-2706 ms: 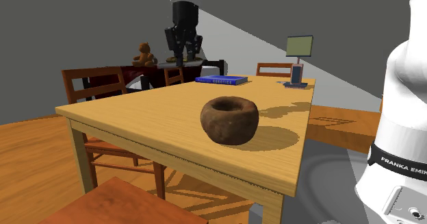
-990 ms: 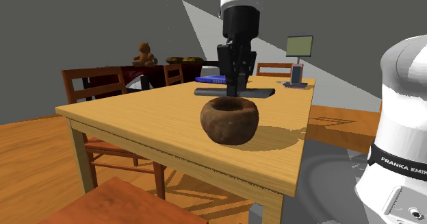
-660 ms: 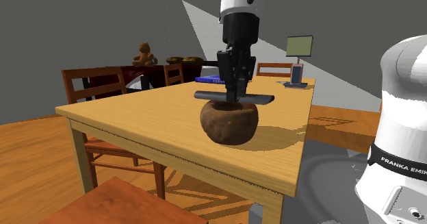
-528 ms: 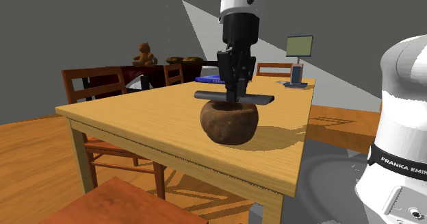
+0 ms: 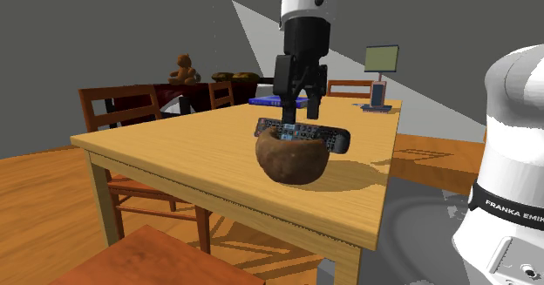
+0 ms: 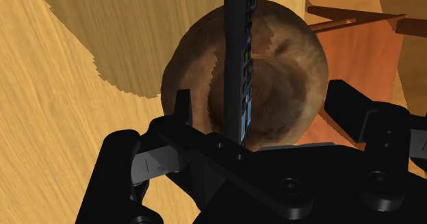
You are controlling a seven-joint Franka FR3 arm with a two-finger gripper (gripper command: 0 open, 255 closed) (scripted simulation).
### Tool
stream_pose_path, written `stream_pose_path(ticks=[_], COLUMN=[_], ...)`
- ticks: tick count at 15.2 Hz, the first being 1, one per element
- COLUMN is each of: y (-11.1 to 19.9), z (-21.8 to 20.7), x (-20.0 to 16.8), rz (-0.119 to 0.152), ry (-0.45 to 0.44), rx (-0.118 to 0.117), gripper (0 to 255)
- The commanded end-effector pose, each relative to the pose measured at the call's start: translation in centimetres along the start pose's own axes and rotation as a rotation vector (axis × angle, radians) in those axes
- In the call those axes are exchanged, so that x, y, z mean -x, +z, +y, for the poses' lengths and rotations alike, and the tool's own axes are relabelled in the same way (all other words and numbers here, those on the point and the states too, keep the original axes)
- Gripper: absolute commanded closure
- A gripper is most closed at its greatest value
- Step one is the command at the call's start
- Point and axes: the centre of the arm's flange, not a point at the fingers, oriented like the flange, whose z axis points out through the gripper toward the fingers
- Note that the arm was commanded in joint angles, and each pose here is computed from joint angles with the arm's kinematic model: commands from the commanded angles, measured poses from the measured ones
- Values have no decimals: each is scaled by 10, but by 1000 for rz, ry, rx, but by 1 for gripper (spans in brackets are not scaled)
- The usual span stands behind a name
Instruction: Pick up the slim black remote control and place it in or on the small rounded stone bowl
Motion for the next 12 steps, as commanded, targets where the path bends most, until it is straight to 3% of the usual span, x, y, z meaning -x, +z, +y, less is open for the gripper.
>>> stream_pose_path(ticks=[1,4,12], y=[-13,-50,-50], z=[0,0,0], x=[0,0,0], rz=[0,0,0], ry=[0,0,0], rx=[0,0,0], gripper=[0,0,0])
